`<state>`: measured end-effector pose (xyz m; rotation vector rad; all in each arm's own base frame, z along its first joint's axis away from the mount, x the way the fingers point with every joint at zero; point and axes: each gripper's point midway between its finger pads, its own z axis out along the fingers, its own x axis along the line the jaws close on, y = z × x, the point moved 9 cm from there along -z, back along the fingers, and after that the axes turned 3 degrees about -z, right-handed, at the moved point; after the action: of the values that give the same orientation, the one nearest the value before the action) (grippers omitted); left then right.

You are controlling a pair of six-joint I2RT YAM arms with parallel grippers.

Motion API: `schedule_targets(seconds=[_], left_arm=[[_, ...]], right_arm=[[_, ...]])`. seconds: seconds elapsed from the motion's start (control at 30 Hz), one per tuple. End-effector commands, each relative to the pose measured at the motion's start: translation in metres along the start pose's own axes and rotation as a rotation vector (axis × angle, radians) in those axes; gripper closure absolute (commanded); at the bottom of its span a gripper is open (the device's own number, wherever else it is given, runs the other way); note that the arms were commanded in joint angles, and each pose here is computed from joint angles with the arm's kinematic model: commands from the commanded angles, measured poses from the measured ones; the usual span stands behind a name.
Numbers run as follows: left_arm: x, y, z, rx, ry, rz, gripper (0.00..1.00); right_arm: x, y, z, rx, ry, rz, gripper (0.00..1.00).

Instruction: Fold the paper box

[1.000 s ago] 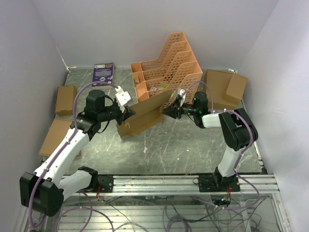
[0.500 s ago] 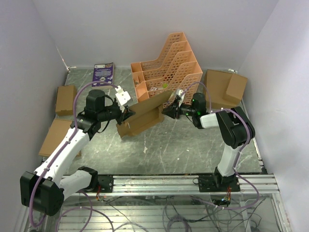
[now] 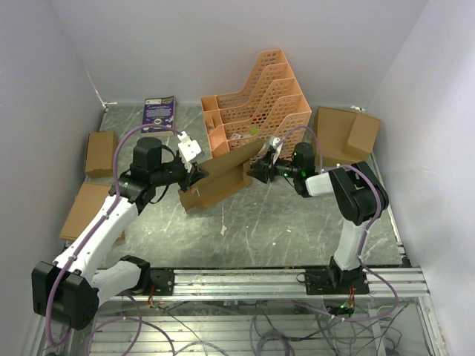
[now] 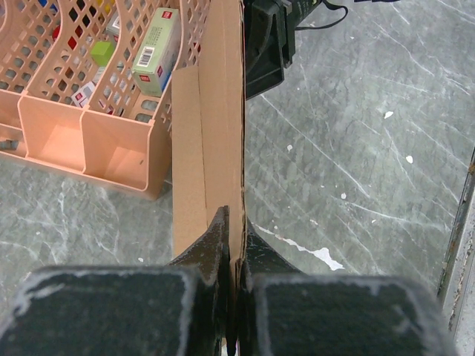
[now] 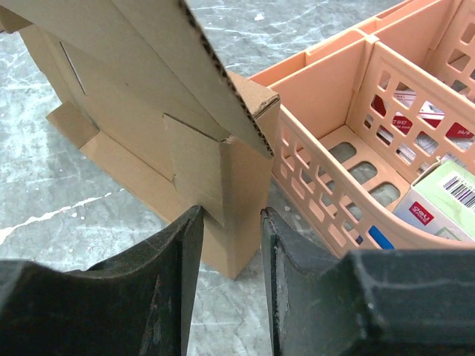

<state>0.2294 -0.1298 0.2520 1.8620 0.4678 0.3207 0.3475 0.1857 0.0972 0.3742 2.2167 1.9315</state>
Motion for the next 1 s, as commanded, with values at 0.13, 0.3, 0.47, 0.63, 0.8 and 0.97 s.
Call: schedule_targets(seconds=[0.13, 0.3, 0.47, 0.63, 0.8, 0.97], left_arm=[[-0.006, -0.015, 0.004, 0.041, -0.066, -0.067, 0.93], [-0.006, -0.015, 0.004, 0.042, -0.066, -0.067, 0.93], [-0.005, -0.014, 0.002, 0.035, -0.058, -0.064, 0.93], [-0.003, -0.011, 0.000, 0.022, -0.052, -0.072, 0.93], [0.004, -0.006, -0.006, -0.007, 0.005, -0.099, 0.93], [0.009, 0.006, -0.013, -0.048, 0.085, -0.173, 0.93]], right_arm=[[-0.002, 0.004, 0.014, -0.047, 0.025, -0.086, 0.61], [-0.003, 0.004, 0.021, -0.065, 0.042, -0.092, 0.67], [0.000, 0.001, 0.022, -0.069, 0.065, -0.091, 0.81], [0.001, 0.000, 0.023, -0.062, 0.067, -0.094, 0.96], [0.003, 0.008, 0.020, -0.050, 0.032, -0.094, 1.00], [0.005, 0.024, 0.016, 0.034, 0.028, -0.043, 1.00]])
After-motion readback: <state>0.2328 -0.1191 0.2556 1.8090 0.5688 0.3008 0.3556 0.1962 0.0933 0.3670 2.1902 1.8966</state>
